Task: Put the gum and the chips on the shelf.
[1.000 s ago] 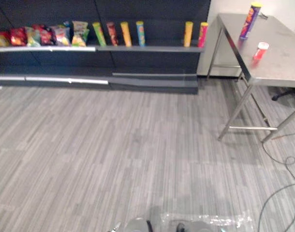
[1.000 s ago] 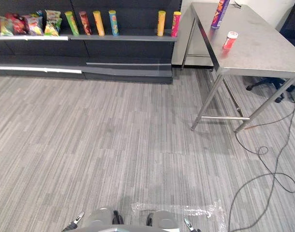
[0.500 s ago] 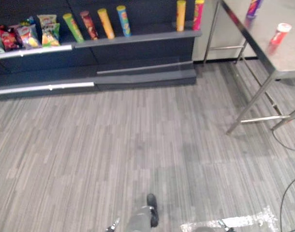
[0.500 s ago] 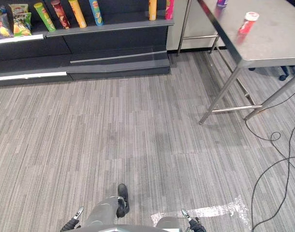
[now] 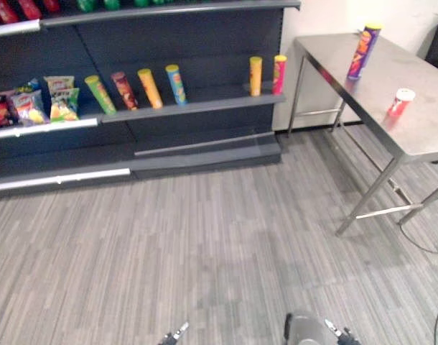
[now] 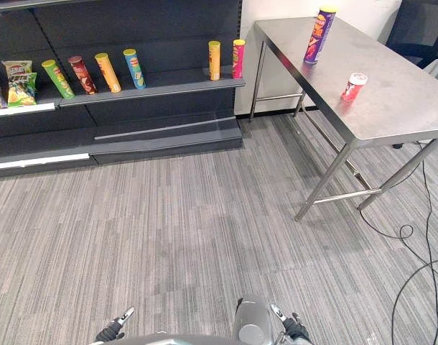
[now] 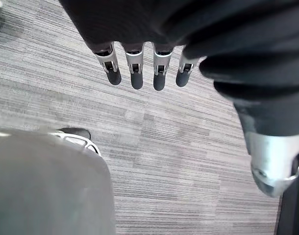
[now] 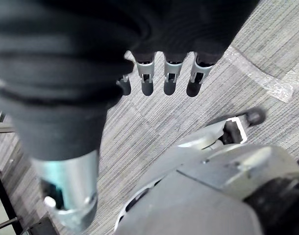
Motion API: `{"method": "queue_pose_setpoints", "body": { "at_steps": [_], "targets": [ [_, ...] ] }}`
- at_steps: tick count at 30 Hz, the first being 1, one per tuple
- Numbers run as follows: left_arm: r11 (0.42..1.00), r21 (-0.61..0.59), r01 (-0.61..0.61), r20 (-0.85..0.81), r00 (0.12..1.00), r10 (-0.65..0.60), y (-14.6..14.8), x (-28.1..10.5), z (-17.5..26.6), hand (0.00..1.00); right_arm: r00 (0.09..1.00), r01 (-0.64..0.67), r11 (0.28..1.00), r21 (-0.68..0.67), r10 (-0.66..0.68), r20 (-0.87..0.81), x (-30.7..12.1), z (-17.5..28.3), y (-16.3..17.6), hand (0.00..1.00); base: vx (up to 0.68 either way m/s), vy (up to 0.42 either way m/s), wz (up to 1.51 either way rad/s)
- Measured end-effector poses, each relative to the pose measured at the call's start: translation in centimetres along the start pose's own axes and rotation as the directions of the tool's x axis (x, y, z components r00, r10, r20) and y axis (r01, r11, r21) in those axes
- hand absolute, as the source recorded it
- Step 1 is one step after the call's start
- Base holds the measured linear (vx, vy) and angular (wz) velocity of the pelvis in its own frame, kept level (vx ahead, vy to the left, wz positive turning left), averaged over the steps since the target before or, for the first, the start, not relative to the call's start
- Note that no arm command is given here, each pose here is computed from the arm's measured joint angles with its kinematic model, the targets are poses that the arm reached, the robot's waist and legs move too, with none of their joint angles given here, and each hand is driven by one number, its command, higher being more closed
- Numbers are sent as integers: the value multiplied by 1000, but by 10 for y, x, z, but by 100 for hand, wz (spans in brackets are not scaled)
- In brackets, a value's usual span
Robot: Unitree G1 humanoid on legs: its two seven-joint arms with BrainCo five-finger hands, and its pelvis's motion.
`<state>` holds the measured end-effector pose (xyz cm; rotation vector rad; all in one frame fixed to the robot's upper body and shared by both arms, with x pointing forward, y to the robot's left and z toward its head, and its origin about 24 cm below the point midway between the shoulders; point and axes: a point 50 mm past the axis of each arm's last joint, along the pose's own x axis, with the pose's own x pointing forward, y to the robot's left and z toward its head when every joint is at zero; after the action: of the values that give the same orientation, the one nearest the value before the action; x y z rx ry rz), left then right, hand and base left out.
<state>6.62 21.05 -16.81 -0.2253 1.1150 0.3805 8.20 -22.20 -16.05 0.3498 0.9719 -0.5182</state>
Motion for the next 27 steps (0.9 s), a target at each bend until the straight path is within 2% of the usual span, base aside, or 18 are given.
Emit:
{"method": "queue_pose_setpoints", "body": {
  "at_steps": [5,6,12,17,23,27],
  "targets": [
    [997,-79,-25,0,1000,25,1,0,-2,0,999,23,999,22,-22,-40,-5,-15,-7,0,396,-272,16],
    [992,-124,2,-4,1000,-2,-14,0,-5,0,998,50,998,34,-49,-31,-6,-12,-16,0,485,-299,27],
    [981,-188,38,23,999,-34,-30,1,0,0,999,40,999,37,-39,-27,-5,-11,-13,0,391,-244,27],
    [968,-250,28,66,998,-12,-24,3,13,0,999,32,999,33,-31,-27,-5,-12,-11,0,302,-138,0],
    [953,-301,38,104,995,-7,-23,3,20,0,999,29,998,53,-28,-15,-4,-9,-7,0,283,41,-16],
    [956,-292,41,120,993,-6,-22,2,19,0,1000,14,997,72,-15,11,-3,-5,-3,0,285,216,-34]
  ]
}}
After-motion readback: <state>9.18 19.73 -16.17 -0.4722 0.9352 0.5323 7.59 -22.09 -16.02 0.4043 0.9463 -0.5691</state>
